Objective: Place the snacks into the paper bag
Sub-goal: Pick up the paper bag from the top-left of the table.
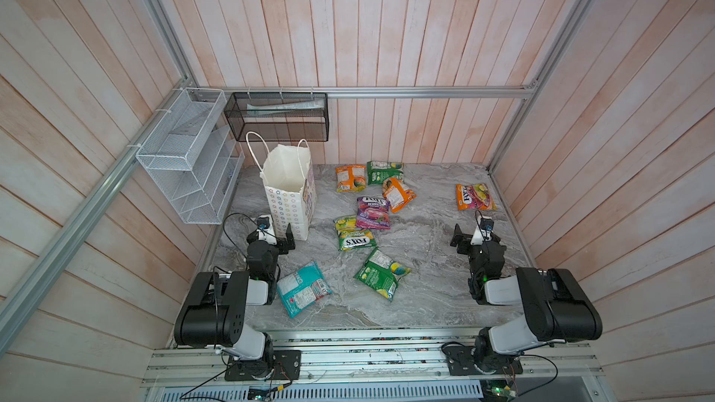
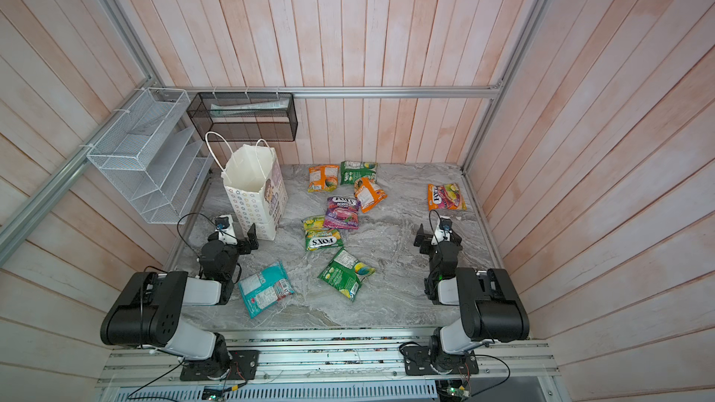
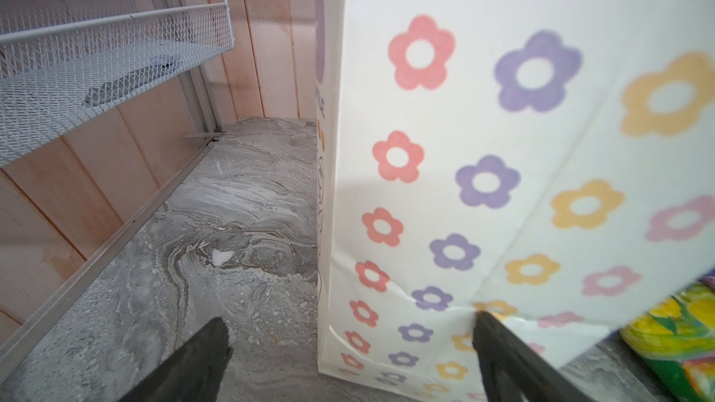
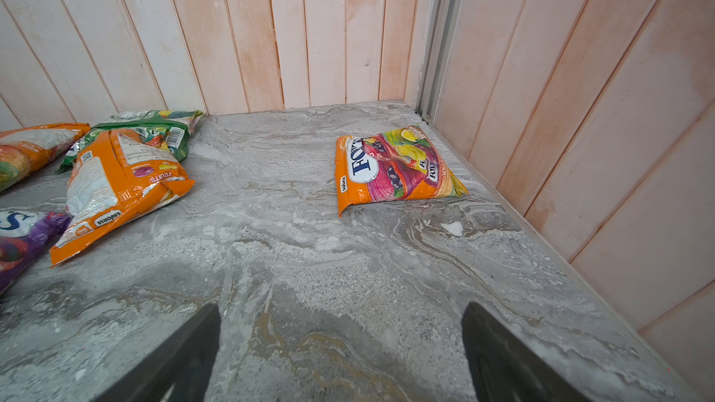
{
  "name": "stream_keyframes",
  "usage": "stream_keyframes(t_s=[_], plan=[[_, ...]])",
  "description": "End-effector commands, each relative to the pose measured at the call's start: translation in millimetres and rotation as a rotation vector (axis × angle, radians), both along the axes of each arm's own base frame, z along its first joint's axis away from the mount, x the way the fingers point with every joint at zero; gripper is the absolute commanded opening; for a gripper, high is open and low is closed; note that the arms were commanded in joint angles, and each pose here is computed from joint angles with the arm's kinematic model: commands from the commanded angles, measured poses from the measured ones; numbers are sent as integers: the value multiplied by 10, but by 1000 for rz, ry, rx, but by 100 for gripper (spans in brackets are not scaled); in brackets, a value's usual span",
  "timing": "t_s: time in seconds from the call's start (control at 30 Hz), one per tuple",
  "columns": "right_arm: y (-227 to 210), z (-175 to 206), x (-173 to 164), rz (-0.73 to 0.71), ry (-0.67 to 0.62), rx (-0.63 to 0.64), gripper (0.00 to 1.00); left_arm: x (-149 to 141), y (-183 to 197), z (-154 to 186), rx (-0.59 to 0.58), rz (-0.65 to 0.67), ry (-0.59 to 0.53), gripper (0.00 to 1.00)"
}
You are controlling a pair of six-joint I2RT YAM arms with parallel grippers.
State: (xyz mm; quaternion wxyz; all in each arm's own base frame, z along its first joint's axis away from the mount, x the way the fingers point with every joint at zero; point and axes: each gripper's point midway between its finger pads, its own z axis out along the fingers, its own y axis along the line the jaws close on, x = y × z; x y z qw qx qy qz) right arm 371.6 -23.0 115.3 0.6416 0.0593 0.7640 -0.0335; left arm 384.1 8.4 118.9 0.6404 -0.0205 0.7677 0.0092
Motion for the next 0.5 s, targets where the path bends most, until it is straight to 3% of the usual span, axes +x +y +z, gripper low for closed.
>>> stream_keyframes(t_s=[0.0,0.4,0.47], plan=[[-46,90,52,-19,-30,-14,98,60,-23,90,6,-12,-31,100],[-47,93,49,-18,-32,-13,98,51,40,92,-19,-2,-34,100],[-53,100,47,-21,-36,-12,98,24,245,208,-30,137,-66,100]])
